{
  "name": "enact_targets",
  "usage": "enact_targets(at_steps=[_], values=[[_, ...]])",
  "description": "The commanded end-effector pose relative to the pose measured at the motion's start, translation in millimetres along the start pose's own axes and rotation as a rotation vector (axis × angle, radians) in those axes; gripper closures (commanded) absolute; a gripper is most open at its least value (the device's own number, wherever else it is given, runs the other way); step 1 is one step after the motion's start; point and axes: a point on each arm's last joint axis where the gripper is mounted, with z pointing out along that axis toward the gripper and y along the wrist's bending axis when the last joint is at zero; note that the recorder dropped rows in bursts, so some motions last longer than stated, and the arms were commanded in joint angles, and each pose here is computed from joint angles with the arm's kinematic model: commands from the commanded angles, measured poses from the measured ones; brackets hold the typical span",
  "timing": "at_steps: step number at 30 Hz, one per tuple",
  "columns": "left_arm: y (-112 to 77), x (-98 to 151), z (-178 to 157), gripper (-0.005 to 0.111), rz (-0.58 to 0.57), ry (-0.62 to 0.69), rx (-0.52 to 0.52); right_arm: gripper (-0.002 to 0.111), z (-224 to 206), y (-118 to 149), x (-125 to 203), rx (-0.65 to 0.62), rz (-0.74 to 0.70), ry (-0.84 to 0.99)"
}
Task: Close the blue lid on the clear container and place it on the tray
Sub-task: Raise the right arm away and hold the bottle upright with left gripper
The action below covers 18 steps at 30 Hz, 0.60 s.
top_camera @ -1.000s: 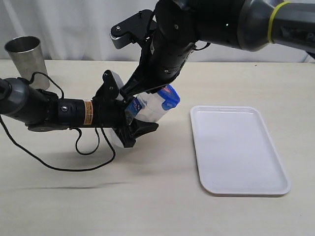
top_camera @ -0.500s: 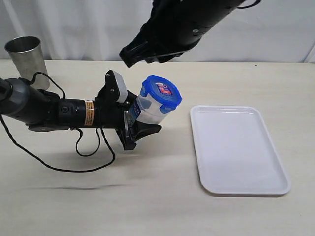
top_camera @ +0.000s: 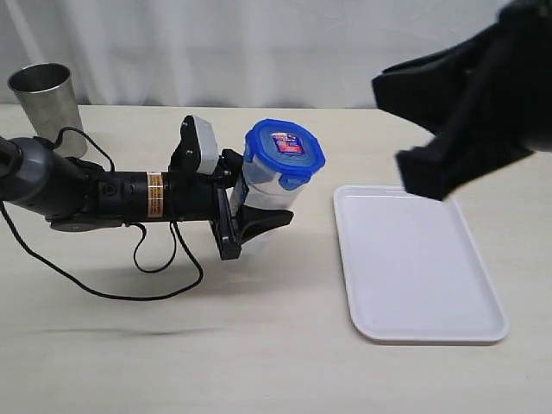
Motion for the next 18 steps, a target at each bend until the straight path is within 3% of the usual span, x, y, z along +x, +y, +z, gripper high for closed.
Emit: enact_targets(at_steps=[1, 18], values=[[-2.3, -16, 0, 0.107, 0.002, -0.133, 0.023, 0.104, -39, 0, 18, 0.001, 0.0, -0.176], [0.2, -17, 0, 0.107, -0.015, -0.145, -0.004, 0.104, -120, 6, 90, -0.008, 0.036, -0.723]])
